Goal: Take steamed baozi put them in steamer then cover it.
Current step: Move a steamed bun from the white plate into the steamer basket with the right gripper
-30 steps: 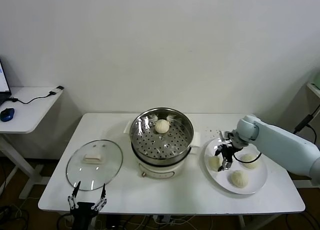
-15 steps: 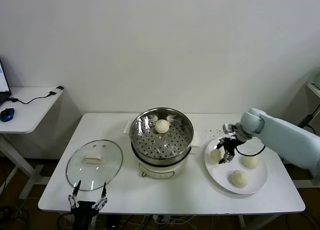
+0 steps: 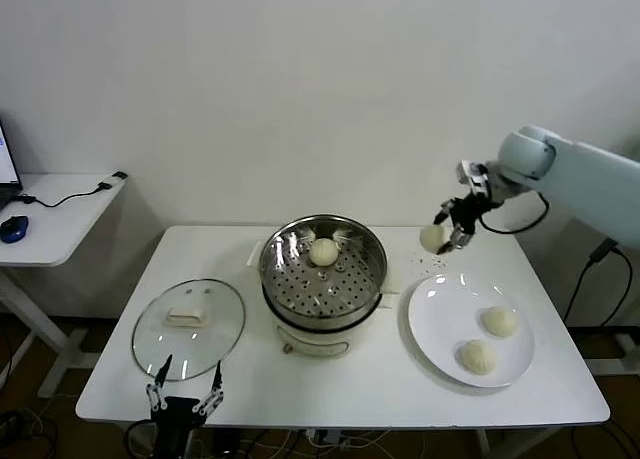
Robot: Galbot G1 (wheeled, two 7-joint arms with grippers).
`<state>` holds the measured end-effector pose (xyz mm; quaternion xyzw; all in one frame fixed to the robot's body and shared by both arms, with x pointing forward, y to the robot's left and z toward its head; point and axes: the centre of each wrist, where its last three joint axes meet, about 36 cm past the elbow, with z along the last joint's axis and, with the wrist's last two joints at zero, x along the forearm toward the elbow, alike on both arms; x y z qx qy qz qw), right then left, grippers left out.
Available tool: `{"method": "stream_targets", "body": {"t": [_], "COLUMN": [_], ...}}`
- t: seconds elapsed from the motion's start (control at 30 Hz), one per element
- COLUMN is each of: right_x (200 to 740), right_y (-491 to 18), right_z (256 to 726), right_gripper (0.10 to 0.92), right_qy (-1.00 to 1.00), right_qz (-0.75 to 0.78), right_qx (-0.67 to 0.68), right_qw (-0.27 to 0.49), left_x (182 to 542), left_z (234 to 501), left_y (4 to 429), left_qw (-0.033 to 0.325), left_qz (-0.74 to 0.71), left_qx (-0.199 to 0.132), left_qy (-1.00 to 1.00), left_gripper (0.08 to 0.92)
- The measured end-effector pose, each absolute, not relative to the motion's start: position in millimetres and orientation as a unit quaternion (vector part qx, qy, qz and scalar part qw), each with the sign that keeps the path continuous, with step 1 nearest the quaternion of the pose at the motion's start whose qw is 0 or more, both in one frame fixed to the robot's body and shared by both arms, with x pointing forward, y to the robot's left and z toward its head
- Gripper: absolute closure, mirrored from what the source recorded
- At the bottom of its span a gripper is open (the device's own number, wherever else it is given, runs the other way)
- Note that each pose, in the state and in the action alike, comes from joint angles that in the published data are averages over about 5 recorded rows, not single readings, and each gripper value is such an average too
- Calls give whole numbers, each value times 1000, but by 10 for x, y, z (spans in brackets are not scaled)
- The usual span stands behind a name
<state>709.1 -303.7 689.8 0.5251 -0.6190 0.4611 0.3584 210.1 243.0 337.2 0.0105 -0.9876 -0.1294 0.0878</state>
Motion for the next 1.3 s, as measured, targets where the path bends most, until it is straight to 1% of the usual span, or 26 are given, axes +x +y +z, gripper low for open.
{"method": "stream_targets", "body": {"t": [0.17,0.33,0.43,0.63,0.93,1.3], "right_x": [7204,7245,7233,7160,7046,6964], "right_y": [-2430,-1776,-1438,-892,-411,-210], "right_z": [7062,7078,6999,6670,6189,5817], "right_gripper": [327,327,327,327,327,321], "right_qy": [-611,-594,-582,-557,-532,-522], "right_qz": [465,473,478,485,487,485], "right_qx": [540,559,568,586,604,612], "right_qw": [344,334,331,334,338,342], "left_x": [2099,2118,2124,2120,2127,2128], "left_z": [3381,3402,3414,3424,3431,3424], "left_y": [2396,2388,2389,2394,2411,2424], "left_qw": [87,84,82,82,80,80], "left_qz": [-125,-123,-123,-124,-124,-126], "left_qx": [5,4,4,5,10,9], "left_qy": [-988,-989,-989,-989,-989,-989], "left_gripper": [177,177,177,177,177,177]}}
